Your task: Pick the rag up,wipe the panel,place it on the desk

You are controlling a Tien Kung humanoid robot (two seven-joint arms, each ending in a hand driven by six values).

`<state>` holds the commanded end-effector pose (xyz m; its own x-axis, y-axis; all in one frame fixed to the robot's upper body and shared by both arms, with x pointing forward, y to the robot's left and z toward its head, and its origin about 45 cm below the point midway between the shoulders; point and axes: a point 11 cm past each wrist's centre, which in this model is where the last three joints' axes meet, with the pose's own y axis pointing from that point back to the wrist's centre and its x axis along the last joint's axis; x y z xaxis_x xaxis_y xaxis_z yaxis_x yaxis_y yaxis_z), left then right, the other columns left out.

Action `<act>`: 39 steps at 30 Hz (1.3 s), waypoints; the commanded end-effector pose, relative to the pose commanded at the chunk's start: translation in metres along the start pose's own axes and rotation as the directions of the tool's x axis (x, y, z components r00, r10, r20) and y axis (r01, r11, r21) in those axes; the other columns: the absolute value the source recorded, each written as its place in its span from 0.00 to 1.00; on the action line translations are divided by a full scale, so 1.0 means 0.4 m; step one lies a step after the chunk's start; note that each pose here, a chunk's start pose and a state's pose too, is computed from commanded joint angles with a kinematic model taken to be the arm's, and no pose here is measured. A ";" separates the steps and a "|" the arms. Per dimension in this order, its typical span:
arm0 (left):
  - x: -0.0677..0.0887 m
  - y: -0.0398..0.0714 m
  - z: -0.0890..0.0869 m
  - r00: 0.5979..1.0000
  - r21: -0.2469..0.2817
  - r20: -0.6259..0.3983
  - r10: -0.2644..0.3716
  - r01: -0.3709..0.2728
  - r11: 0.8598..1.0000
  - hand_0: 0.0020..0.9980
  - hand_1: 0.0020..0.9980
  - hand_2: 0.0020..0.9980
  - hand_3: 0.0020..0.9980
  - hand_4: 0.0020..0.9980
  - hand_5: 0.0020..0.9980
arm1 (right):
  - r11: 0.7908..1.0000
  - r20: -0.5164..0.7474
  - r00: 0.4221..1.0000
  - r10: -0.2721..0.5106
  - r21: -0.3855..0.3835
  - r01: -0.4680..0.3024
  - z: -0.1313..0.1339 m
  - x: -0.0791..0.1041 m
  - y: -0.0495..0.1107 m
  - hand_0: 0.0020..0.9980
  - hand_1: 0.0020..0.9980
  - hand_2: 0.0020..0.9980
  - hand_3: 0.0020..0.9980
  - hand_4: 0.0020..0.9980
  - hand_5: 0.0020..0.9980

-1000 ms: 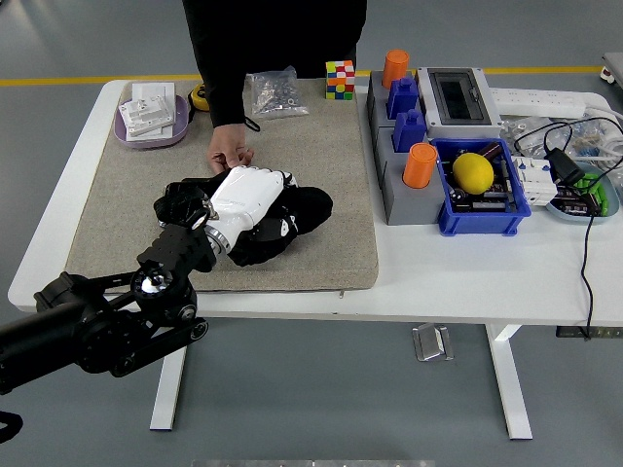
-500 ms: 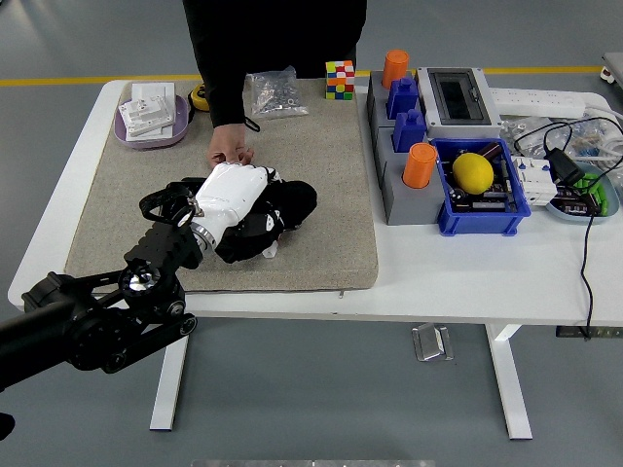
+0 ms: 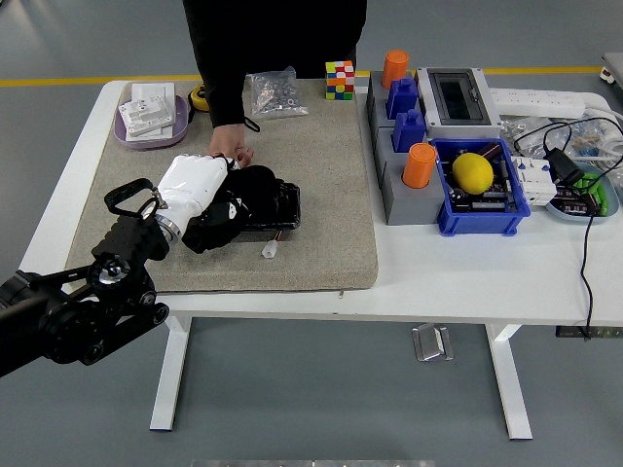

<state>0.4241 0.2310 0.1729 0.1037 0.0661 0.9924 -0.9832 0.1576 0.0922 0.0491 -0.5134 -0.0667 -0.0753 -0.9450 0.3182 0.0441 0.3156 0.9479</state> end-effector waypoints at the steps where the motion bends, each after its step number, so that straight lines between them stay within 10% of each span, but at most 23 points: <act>1: 0.000 0.000 -0.004 1.000 0.004 0.000 0.000 0.000 1.000 0.22 0.14 0.53 0.43 0.36 0.00 | 1.000 0.000 1.000 0.000 0.000 0.000 0.000 0.000 0.000 0.75 0.68 0.71 0.60 0.95 0.58; 39: 0.046 0.014 -0.234 0.997 0.202 0.069 0.046 -0.059 0.978 0.22 0.14 0.53 0.43 0.36 0.00 | 1.000 0.013 1.000 -0.007 0.002 0.007 0.005 -0.010 -0.003 0.75 0.68 0.71 0.60 0.95 0.59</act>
<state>0.4346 0.3254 0.1839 0.0477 0.0056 0.9988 -0.9976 -0.0492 0.0479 0.0475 -0.5100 -0.0690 -0.0888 -0.9461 0.3116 0.0412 0.3091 0.9501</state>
